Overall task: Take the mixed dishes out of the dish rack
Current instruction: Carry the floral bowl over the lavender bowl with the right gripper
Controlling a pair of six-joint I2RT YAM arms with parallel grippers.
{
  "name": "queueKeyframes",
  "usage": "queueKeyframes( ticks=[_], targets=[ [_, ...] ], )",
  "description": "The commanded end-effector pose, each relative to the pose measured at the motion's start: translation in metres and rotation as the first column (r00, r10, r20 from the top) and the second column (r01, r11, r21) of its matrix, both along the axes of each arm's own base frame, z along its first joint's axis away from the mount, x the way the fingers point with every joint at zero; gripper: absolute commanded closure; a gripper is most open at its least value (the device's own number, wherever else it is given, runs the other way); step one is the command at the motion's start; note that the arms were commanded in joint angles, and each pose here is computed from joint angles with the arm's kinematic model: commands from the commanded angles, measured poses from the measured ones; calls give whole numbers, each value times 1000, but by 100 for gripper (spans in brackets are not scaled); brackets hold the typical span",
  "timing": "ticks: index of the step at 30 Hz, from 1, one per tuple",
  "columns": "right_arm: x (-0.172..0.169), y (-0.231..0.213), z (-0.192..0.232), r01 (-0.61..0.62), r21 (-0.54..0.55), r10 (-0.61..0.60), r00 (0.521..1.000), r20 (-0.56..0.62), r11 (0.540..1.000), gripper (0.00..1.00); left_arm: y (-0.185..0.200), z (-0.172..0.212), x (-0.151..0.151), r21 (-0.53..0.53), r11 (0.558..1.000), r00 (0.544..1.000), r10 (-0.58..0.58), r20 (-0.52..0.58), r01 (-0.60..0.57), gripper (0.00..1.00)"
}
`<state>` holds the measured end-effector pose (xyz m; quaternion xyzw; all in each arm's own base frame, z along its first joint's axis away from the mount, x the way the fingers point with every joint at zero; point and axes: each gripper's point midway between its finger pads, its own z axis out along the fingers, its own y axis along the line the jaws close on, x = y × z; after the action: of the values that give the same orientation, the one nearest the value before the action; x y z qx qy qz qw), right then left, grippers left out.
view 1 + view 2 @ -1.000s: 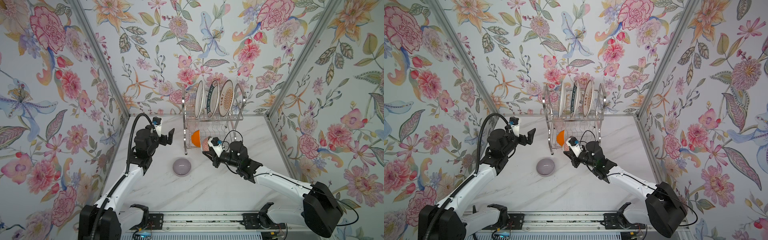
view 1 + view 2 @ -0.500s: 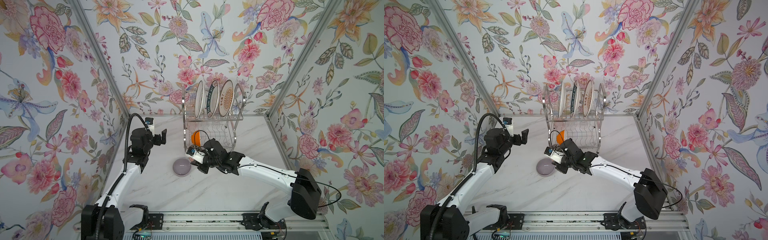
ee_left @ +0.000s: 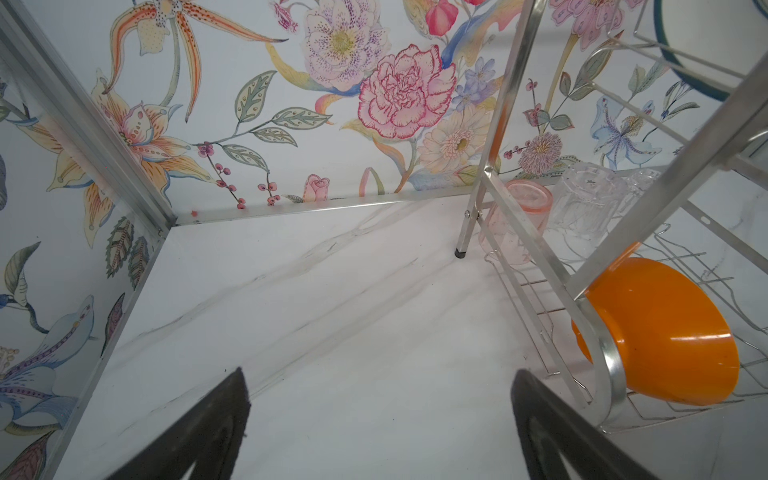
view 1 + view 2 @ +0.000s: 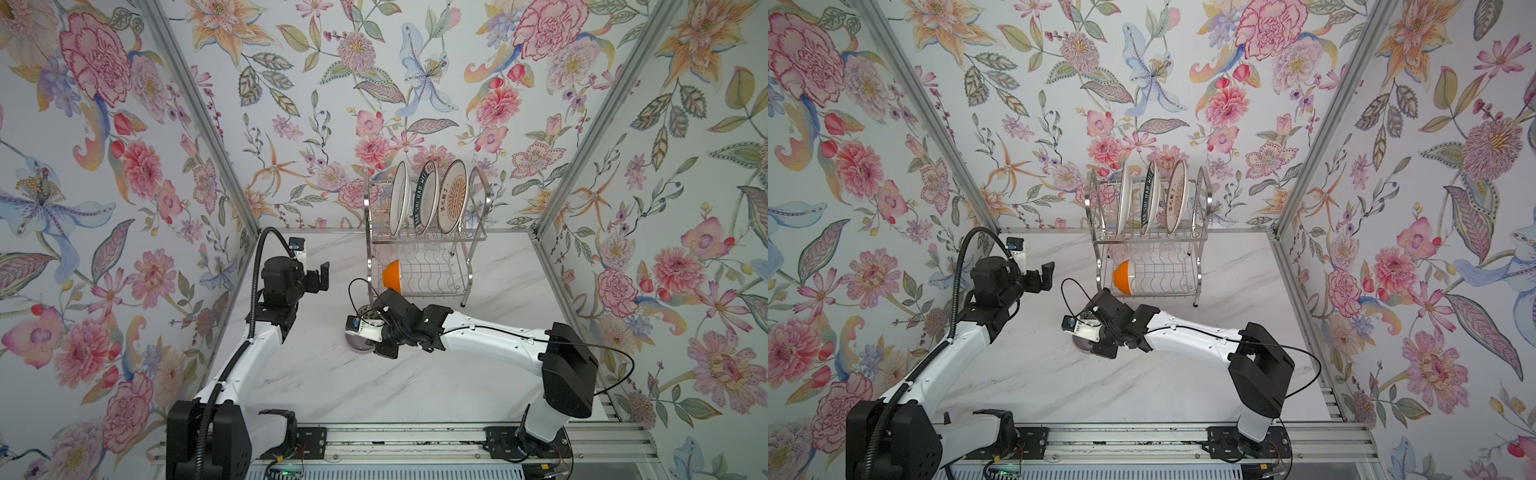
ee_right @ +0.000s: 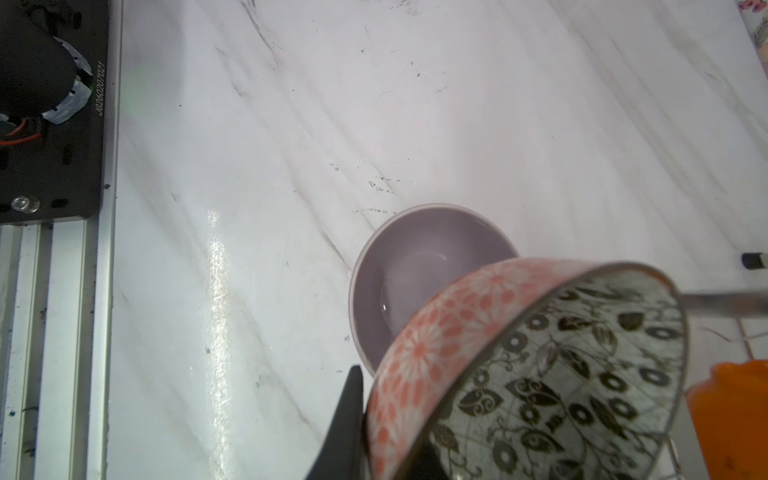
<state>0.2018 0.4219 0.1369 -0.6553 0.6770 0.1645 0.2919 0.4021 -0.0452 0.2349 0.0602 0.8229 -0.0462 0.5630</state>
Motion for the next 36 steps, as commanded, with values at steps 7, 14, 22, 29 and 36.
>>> queueKeyframes(
  ticks=[7, 14, 22, 29, 36],
  targets=[
    [3, 25, 0, -33, -56, 36, 998, 44, 998, 100, 18, 5, 5, 17, 998, 998, 65, -7, -64, 1],
    [4, 31, -10, -22, -86, 24, 999, 26, 996, 100, 22, 15, 10, 54, 996, 997, 70, -39, -68, 1],
    [7, 30, -18, -20, -123, 25, 999, 36, 992, 95, 19, 15, 9, 58, 997, 998, 48, -39, -46, 1],
    [9, 28, -24, -27, -151, 33, 999, 37, 988, 94, 15, 15, 7, 62, 998, 999, 23, -35, -21, 1],
    [6, 25, -29, -40, -172, 45, 999, 23, 984, 90, 5, 16, 4, 44, 998, 999, -41, -7, 41, 1]
  ],
)
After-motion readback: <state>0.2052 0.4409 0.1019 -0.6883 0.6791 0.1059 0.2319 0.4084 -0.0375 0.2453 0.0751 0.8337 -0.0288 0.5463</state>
